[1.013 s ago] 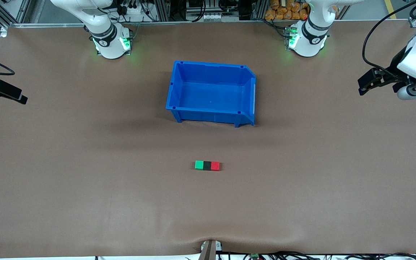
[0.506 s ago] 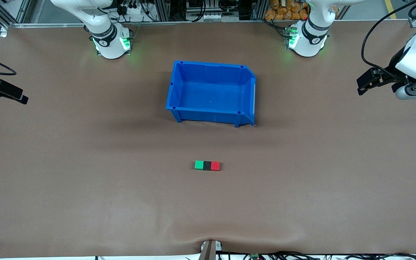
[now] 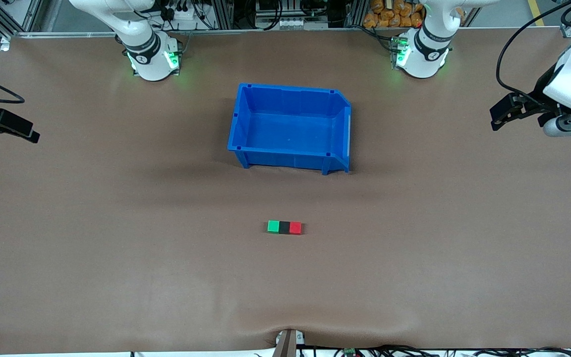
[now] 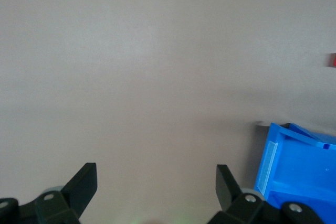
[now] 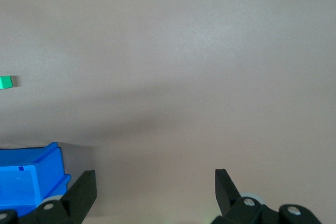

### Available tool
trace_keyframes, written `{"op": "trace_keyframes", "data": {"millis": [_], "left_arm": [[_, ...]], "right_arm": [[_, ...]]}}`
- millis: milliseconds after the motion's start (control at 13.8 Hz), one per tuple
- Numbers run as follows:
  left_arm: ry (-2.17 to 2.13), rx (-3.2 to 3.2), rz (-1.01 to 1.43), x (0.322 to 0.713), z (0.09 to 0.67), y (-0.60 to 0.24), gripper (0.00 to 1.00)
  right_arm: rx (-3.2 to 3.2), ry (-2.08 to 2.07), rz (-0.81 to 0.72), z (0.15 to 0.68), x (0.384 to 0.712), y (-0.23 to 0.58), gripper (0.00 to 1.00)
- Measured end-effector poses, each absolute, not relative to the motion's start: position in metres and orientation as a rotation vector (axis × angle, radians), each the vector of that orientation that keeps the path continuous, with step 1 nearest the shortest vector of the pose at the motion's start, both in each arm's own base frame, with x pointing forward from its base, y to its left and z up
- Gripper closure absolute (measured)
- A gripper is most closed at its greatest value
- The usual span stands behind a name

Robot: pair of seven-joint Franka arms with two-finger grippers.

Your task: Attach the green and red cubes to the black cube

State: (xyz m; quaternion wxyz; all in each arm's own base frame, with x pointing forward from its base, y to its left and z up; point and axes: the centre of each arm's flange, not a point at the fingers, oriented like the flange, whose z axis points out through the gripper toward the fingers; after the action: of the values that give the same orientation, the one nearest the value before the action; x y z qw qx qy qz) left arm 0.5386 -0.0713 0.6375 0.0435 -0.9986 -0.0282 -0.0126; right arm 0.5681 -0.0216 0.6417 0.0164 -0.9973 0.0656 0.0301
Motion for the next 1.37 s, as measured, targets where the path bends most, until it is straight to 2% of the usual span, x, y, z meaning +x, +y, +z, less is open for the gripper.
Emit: {"op": "trace_keyframes", "data": {"millis": [1374], "left_arm": [[-0.087,-3.049,-0.043,0.543,0.645,-0.071,0.0]], "right_arm": [[-3.102,0.201,0.098,0.64,0.569,-0.02,0.0]]}}
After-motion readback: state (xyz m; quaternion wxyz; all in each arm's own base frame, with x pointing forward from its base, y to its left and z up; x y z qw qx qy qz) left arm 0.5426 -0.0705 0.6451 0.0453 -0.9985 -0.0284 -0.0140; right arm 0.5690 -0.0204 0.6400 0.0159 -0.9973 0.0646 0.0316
